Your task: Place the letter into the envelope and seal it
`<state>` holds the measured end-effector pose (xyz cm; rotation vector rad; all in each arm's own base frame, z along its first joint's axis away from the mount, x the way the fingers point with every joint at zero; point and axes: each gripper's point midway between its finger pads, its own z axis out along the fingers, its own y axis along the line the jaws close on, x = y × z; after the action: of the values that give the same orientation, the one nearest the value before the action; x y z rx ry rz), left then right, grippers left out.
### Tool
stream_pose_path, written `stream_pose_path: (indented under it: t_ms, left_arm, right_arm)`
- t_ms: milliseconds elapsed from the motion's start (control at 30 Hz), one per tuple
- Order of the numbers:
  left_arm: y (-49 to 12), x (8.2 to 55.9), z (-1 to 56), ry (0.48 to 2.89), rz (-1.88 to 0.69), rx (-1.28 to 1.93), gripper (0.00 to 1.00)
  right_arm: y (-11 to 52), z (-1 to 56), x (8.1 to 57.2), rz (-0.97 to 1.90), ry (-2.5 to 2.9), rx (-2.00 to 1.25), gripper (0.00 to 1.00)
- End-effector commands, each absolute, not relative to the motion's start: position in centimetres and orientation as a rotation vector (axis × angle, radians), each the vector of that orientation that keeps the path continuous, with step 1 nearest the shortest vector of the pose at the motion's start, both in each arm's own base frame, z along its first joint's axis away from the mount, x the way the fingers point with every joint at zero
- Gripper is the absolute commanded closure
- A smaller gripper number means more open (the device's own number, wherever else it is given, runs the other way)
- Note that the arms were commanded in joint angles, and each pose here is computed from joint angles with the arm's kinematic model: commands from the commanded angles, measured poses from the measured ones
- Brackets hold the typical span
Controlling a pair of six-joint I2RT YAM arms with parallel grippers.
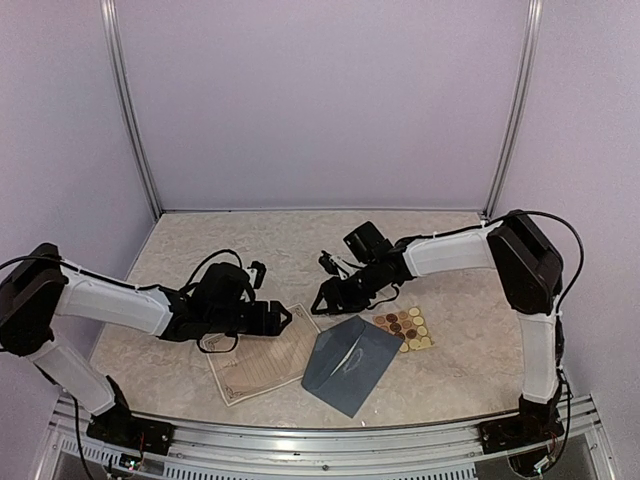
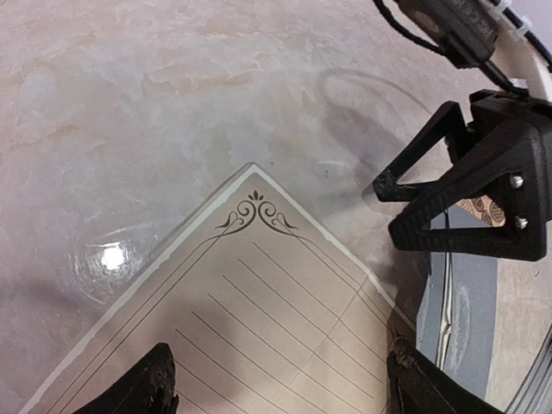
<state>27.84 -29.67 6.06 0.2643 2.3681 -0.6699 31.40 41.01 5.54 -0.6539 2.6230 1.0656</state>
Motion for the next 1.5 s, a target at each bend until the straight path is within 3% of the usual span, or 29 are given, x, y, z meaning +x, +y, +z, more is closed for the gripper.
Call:
stream_pose_path:
  t_ms: [0, 367, 1133, 1267, 1467]
  left_arm:
    - [-26.7, 26.6, 5.7, 2.435, -0.605, 0.165, 0.21]
    - [-24.5, 21.5, 3.0, 2.557, -0.736, 0.079, 0.29]
    - [-24.1, 21.1, 1.6, 2.586, -0.709, 0.053, 0.33]
    - [-24.3, 21.1, 1.7, 2.584, -0.712, 0.056, 0.33]
    - [-24.4, 21.2, 1.8, 2.576, -0.711, 0.049, 0.33]
  right_arm:
    - [42.0, 4.4, 31.4, 1.124, 2.644, -0.715, 0.43]
    - [41.9, 2.8, 29.8, 1.189, 2.72, -0.712, 0.46]
    - [43.7, 1.3, 27.1, 1.371, 2.76, -0.7, 0.49]
    - [44.1, 1.6, 27.2, 1.408, 2.745, -0.674, 0.54]
    - [44.7, 2.7, 27.7, 1.446, 2.704, -0.648, 0.74]
